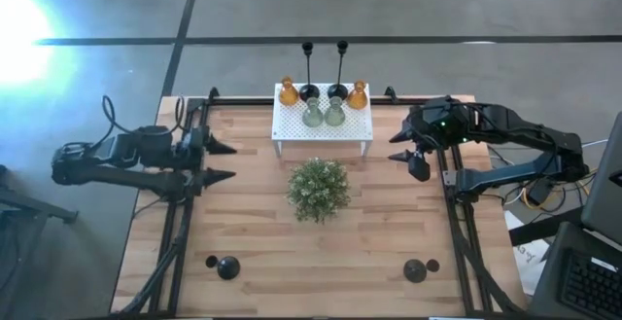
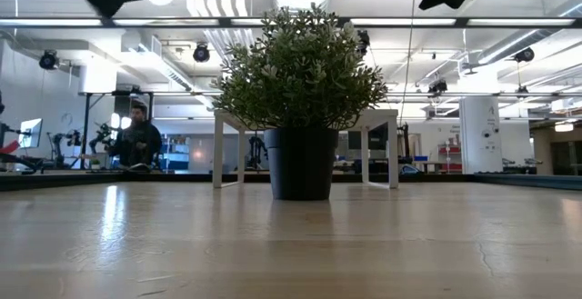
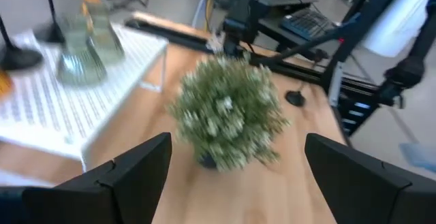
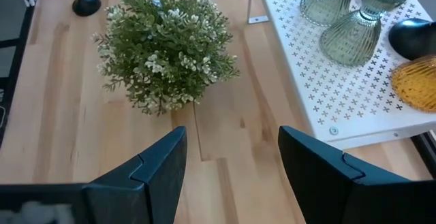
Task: Pick & Place candle stick holders
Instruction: Put the left small black candle holder on the shelf
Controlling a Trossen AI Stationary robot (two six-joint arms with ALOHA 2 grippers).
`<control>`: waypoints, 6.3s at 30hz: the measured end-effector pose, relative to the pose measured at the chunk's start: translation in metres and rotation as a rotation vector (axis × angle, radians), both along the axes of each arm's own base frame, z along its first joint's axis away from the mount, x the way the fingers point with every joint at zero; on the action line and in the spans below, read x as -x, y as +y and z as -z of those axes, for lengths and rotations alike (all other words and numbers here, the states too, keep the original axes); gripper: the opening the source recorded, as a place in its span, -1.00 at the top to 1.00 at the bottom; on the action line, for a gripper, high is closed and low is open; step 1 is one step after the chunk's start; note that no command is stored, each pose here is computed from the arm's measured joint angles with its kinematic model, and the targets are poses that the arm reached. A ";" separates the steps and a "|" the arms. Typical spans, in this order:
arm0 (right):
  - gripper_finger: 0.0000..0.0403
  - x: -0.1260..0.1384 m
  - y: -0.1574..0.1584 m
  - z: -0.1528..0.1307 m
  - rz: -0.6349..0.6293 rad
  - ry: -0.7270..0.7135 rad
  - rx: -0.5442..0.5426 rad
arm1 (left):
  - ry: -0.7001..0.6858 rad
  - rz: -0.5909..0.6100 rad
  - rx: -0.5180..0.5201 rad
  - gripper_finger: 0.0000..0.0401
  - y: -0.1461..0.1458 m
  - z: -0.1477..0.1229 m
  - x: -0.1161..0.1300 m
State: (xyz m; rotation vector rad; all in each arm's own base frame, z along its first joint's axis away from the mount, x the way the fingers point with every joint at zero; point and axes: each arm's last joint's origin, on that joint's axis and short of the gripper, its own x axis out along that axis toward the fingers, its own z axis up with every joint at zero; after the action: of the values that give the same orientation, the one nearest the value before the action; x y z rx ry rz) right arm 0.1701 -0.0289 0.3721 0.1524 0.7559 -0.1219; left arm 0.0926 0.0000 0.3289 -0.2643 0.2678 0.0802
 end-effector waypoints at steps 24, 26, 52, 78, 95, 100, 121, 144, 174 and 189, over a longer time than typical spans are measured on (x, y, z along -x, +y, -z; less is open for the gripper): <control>-0.11 0.069 -0.001 0.034 0.031 -0.391 0.089 | -0.005 0.094 0.163 -0.70 -0.007 0.071 0.041; -0.11 0.074 0.001 0.044 0.030 -0.434 0.110 | -0.011 0.097 0.165 -0.70 -0.006 0.076 0.042; -0.11 0.094 -0.008 0.094 0.564 -0.422 0.294 | 0.191 0.355 0.346 -0.70 -0.019 0.136 0.033; -0.11 0.094 -0.009 0.095 0.562 -0.423 0.293 | 0.197 0.788 0.329 -0.70 -0.061 0.167 0.024; -0.11 0.094 -0.009 0.094 0.562 -0.425 0.294 | 0.316 0.651 0.151 -0.70 -0.071 0.184 0.012; -0.11 0.094 -0.009 0.094 0.563 -0.424 0.294 | 0.271 0.707 0.045 -0.70 -0.075 0.184 0.006; -0.11 0.094 -0.009 0.094 0.562 -0.424 0.294 | 0.025 0.917 -0.187 -0.70 -0.111 0.175 0.006; -0.11 0.094 -0.009 0.094 0.563 -0.424 0.294 | 0.056 0.872 -0.153 -0.70 -0.123 0.184 -0.004; -0.11 0.094 -0.009 0.094 0.562 -0.424 0.294 | 0.099 0.901 -0.108 0.12 -0.127 0.189 -0.005; -0.11 0.094 -0.009 0.094 0.563 -0.424 0.294 | 0.094 0.910 -0.130 0.65 -0.127 0.189 -0.005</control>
State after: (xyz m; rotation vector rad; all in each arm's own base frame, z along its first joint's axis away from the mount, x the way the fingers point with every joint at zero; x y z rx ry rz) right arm 0.0764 -0.0375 0.2776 0.1022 0.2491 -0.7096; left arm 0.0972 -0.1265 0.1399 0.0087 0.4530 -0.7883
